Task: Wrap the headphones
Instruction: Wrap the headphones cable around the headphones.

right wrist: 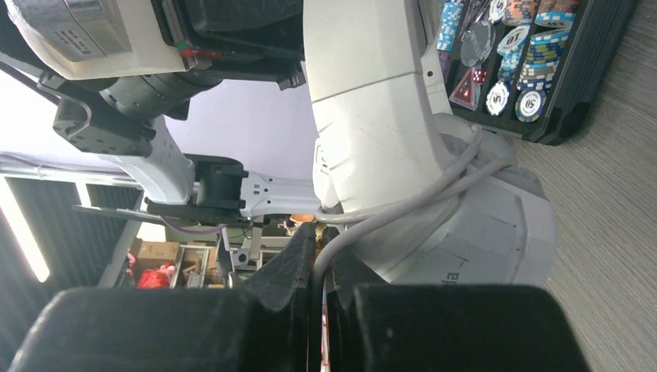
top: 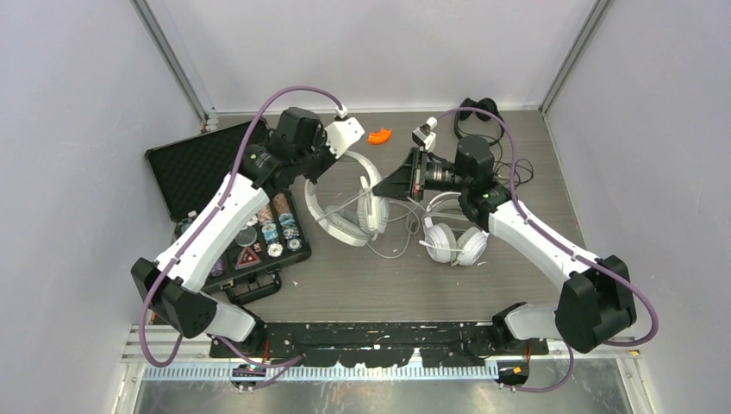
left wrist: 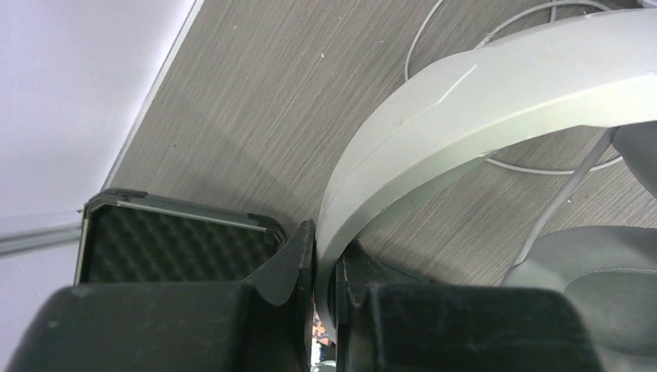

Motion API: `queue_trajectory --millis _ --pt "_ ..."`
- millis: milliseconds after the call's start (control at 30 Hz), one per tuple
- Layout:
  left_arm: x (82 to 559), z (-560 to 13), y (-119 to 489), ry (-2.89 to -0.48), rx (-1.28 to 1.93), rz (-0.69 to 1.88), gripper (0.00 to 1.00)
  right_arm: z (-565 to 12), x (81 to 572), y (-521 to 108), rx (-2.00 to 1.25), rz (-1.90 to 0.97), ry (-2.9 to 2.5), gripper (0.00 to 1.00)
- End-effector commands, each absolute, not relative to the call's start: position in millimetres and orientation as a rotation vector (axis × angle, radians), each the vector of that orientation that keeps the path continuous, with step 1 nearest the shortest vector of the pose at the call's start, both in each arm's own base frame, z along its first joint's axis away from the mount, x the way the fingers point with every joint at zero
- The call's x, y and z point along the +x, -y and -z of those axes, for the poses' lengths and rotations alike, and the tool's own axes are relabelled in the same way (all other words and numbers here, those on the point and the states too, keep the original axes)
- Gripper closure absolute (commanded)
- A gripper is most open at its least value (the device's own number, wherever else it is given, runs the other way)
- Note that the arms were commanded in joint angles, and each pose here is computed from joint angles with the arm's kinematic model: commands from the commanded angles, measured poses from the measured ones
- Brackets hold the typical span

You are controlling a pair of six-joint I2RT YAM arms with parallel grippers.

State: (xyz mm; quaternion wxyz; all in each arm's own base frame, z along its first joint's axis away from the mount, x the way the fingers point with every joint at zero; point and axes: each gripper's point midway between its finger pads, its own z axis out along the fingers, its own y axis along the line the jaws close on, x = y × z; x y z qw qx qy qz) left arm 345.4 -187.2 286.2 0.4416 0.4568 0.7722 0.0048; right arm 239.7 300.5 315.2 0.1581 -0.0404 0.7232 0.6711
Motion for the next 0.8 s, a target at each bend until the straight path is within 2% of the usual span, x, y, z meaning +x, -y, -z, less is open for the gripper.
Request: queue_trajectory --millis 0,100,333,567,767 --pt "352.4 -300.6 166.5 -1.991 0.925 -0.087 1.0 -354.5 238.6 -304.6 -0.23 -1.964 -1.913 0.86" --pt "352.5 -303.8 162.7 -2.027 0.843 -0.088 1.0 -361.4 242.1 -310.8 -0.24 -1.97 -1.896 0.83" --pt "353.6 -296.0 151.8 -2.12 0.717 -0.134 1.0 -377.3 248.1 -331.9 -0.274 -1.989 -1.871 0.82" --pt "352.4 -296.6 154.2 -2.155 0.579 -0.084 1.0 -371.9 247.2 -355.0 -0.303 -1.978 -1.906 0.81" --pt "360.3 -308.7 141.3 -2.146 0.396 -0.146 1.0 -366.8 244.4 -368.6 -0.354 -1.899 -1.944 0.81"
